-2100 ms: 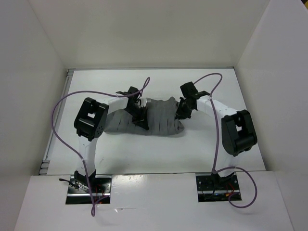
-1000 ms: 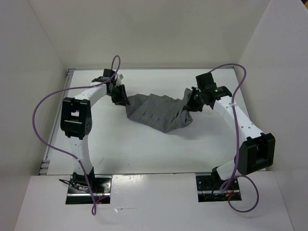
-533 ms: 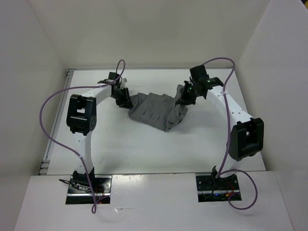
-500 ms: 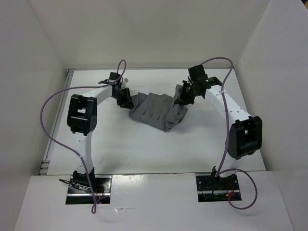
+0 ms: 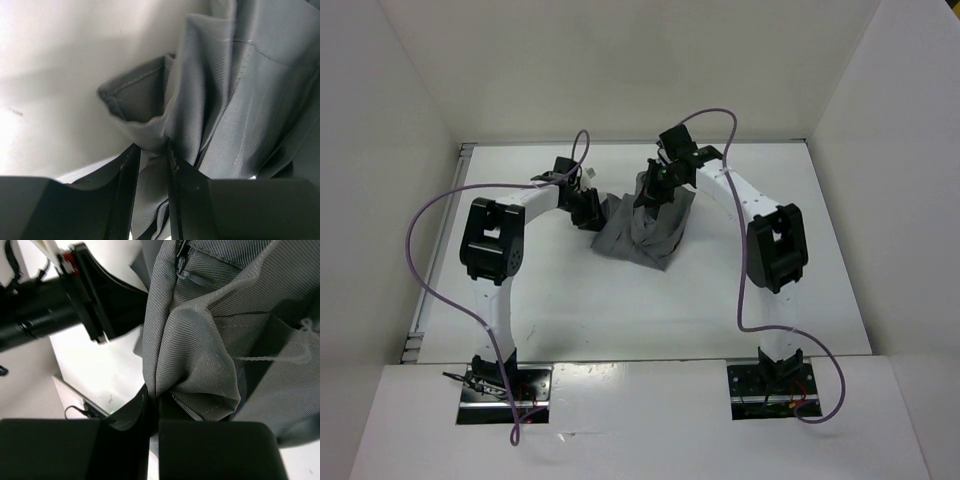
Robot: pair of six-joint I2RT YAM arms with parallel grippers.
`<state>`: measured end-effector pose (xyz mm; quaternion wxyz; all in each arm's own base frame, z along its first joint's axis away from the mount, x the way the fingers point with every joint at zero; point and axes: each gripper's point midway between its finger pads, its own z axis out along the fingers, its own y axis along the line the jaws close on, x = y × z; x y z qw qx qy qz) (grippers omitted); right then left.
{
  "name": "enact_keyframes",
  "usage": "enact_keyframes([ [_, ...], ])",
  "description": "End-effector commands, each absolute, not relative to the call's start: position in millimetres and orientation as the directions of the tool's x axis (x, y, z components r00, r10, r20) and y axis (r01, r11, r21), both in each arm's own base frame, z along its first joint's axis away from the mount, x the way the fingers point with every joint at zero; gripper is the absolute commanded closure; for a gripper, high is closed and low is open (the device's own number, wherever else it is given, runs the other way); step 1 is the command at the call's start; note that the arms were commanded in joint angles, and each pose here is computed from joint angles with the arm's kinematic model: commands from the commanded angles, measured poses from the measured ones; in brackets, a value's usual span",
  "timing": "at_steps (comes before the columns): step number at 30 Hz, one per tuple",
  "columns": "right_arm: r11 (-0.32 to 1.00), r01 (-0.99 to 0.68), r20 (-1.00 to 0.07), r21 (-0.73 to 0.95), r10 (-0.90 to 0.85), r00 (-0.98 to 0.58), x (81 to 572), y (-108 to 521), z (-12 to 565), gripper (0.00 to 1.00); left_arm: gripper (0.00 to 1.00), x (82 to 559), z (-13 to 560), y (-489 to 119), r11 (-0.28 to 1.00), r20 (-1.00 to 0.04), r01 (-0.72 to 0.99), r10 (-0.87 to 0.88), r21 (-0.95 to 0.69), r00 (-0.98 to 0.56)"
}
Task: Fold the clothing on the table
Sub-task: Fold the skirt
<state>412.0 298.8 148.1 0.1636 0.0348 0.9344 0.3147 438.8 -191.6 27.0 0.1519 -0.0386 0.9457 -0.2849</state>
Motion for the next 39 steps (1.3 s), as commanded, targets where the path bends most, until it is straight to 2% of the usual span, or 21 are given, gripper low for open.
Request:
enact_keyframes([
  [1, 0.723, -0.141, -0.348, 0.677, 0.145, -0.926, 428, 335, 182, 1.0, 0.65, 425, 29, -187, 0.843, -0.243, -0.005, -0.16, -0.538, -0.957],
  [4, 0.718, -0.154, -0.333, 0.679, 0.114, -0.936, 428, 353, 175, 1.0, 0.65, 425, 29, -183, 0.843, -0.242, -0.013, -0.169, -0.537, -0.955],
  [6, 0.728, -0.152, -0.313, 0.668, 0.089, -0.945, 428, 360, 160, 0.94, 0.65, 422, 31, -182, 0.843, -0.242, -0.013, -0.169, -0.537, -0.955],
  [7, 0.726, -0.162, -0.314, 0.668, 0.078, -0.946, 425, 366, 162, 0.78, 0.65, 424, 31, -178, 0.843, -0.242, -0.022, -0.179, -0.537, -0.954],
  [9, 0.699, -0.18, -0.297, 0.692, 0.049, -0.954, 422, 373, 158, 0.65, 0.65, 425, 35, -178, 0.842, -0.25, -0.017, -0.18, -0.539, -0.951],
  [10, 0.68, -0.197, -0.306, 0.707, 0.044, -0.951, 423, 376, 165, 0.55, 0.65, 428, 41, -174, 0.841, -0.262, -0.018, -0.189, -0.541, -0.946],
  [11, 0.647, -0.207, -0.298, 0.734, 0.033, -0.954, 420, 381, 171, 0.55, 0.65, 429, 44, -166, 0.84, -0.261, -0.034, -0.206, -0.541, -0.943],
  [13, 0.571, -0.298, -0.378, 0.765, 0.023, -0.926, 416, 392, 210, 0.54, 0.65, 434, 61, -146, 0.845, -0.289, -0.06, -0.248, -0.532, -0.925],
  [15, 0.483, -0.39, -0.451, 0.784, 0.011, -0.892, 405, 400, 244, 0.53, 0.62, 443, 94, -128, 0.853, -0.361, -0.053, -0.276, -0.519, -0.891],
  [16, 0.449, -0.437, -0.505, 0.779, 0.036, -0.862, 395, 394, 283, 0.53, 0.62, 448, 105, -110, 0.869, -0.394, -0.075, -0.298, -0.489, -0.87],
  [19, 0.513, -0.459, -0.586, 0.725, 0.109, -0.803, 395, 365, 315, 0.5, 0.62, 448, 151, -95, 0.881, -0.479, -0.048, -0.3, -0.47, -0.825],
  [21, 0.612, -0.385, -0.586, 0.691, 0.163, -0.794, 408, 338, 300, 0.5, 0.63, 446, 180, -102, 0.867, -0.519, 0.017, -0.282, -0.497, -0.807],
  [22, 0.626, -0.383, -0.603, 0.679, 0.178, -0.778, 407, 326, 306, 0.5, 0.63, 440, 193, -125, 0.835, -0.517, 0.1, -0.237, -0.542, -0.823],
  [24, 0.663, -0.309, -0.567, 0.682, 0.213, -0.795, 413, 301, 283, 0.51, 0.66, 429, 209, -154, 0.773, -0.506, 0.188, -0.192, -0.606, -0.841],
  [25, 0.668, -0.287, -0.569, 0.687, 0.248, -0.784, 414, 291, 288, 0.53, 0.68, 414, 229, -186, 0.662, -0.5, 0.299, -0.133, -0.687, -0.855],
  [28, 0.707, -0.201, -0.554, 0.678, 0.311, -0.772, 414, 260, 273, 0.54, 0.73, 397, 246, -242, 0.445, -0.483, 0.416, -0.043, -0.793, -0.875],
  [30, 0.722, -0.176, -0.57, 0.669, 0.346, -0.745, 418, 242, 276, 0.54, 0.74, 397, 248, -260, 0.396, -0.492, 0.451, -0.002, -0.8, -0.871],
  [35, 0.727, -0.153, -0.569, 0.669, 0.369, -0.735, 408, 223, 279, 0.54, 0.75, 403, 202, -275, 0.386, -0.395, 0.377, 0.035, -0.842, -0.918],
  [39, 0.719, -0.166, -0.557, 0.675, 0.348, -0.754, 397, 225, 273, 0.54, 0.75, 413, 148, -241, 0.514, -0.313, 0.249, -0.04, -0.821, -0.949],
])
